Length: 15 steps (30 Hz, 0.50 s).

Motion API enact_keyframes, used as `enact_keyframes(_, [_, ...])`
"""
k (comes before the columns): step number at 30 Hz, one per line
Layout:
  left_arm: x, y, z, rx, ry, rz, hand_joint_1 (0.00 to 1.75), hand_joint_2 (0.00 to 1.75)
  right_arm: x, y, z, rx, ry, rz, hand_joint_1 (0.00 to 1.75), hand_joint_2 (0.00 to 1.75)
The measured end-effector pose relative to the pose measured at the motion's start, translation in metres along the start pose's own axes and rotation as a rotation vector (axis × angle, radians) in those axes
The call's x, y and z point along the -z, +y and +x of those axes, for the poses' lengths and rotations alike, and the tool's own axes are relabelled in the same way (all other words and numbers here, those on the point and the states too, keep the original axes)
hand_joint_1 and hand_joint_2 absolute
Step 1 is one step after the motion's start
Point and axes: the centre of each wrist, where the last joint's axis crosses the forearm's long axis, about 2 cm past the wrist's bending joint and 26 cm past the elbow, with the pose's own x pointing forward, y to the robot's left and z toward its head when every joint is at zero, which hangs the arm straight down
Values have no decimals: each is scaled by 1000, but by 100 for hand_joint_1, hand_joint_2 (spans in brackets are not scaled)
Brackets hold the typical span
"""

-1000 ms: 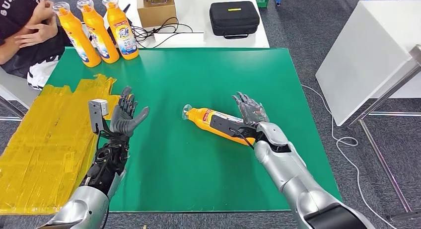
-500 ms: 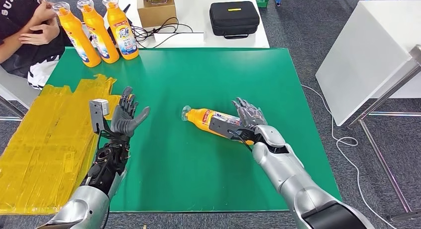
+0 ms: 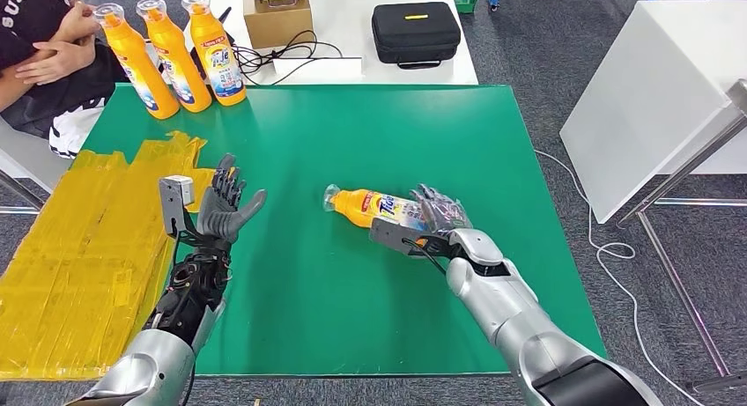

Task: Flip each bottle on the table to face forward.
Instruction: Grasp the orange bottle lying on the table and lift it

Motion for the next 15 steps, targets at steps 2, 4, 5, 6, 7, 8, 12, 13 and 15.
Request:
enact_keyframes(2, [0,0,0,0,0,0,0,175,0,1,0,0,2,4,0,175])
enact_keyframes(4, [0,0,0,-1,1,0,0,175,0,2,-1,-1,4,8,0,175])
enact_keyframes(5, [0,0,0,-1,1,0,0,175,0,2,-1,-1,6,11,0,175])
enact_keyframes(6, [0,0,0,-1,2,0,0,175,0,2,-1,-2,7,14,0,175])
enact_keyframes(7, [0,0,0,-2,2,1,0,175,0,3,-1,-3,9,18,1,175])
enact_keyframes(8, [0,0,0,-2,3,1,0,175,0,3,-2,-4,11,22,5,175])
enact_keyframes(12, [0,0,0,-4,5,1,0,175,0,5,-3,-8,18,34,14,175])
enact_keyframes(13, [0,0,0,-4,6,1,0,175,0,5,-3,-9,19,37,14,175])
enact_keyframes(15, [0,0,0,-5,7,2,0,175,0,6,-3,-13,19,40,14,175])
